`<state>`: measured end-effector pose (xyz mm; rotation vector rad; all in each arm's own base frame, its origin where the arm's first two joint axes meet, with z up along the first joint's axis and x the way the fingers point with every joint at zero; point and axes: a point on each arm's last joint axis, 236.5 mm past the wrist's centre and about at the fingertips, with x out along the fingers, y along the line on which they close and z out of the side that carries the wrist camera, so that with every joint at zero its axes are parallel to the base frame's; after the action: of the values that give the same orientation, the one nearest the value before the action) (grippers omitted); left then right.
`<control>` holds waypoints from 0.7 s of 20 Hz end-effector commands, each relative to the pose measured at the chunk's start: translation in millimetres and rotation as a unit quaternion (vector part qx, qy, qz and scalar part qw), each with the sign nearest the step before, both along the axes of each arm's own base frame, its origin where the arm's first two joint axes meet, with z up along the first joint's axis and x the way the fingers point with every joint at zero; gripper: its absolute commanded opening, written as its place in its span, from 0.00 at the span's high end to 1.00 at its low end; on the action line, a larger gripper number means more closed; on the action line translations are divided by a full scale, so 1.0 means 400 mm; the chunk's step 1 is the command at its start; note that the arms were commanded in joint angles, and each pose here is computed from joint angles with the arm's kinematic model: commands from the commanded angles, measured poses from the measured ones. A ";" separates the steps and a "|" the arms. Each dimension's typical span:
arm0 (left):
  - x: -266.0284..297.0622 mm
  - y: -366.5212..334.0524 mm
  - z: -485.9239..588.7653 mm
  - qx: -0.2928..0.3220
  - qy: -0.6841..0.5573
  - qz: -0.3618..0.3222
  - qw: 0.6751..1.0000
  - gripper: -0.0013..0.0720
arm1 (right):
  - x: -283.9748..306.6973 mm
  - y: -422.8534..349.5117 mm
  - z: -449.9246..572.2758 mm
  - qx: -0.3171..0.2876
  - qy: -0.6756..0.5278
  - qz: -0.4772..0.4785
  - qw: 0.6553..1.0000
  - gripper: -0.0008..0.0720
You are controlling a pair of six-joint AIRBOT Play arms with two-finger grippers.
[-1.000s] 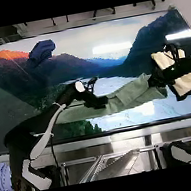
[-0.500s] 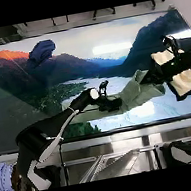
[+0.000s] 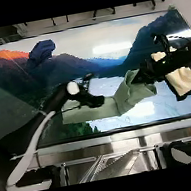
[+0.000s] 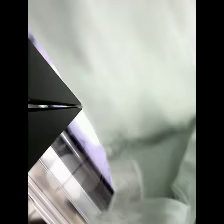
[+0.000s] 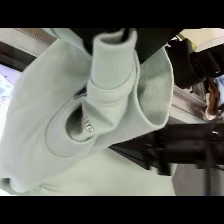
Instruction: Fold the shirts.
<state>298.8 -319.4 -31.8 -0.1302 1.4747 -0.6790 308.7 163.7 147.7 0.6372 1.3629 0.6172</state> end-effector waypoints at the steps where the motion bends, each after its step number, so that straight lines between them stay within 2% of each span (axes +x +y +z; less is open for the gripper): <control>1: 0.009 0.244 0.093 0.029 -0.041 0.036 0.998 0.96 | 0.013 0.048 0.016 0.026 0.002 -0.006 1.000 0.95; 8: 0.055 0.688 0.199 0.050 -0.101 0.248 0.962 0.96 | 0.029 0.333 -0.055 0.063 0.010 0.031 0.998 0.95; 11: 0.066 0.798 0.222 0.049 -0.116 0.311 0.942 0.96 | 0.046 0.501 -0.140 0.092 0.025 0.032 0.995 0.94; 14: 0.079 0.825 0.220 0.045 -0.117 0.332 0.935 0.96 | 0.040 0.654 -0.256 0.106 0.052 0.041 0.992 0.94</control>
<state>328.6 -11.2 53.4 -0.4028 1.1613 -0.1199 323.6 367.2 80.8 0.7410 1.4331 0.7960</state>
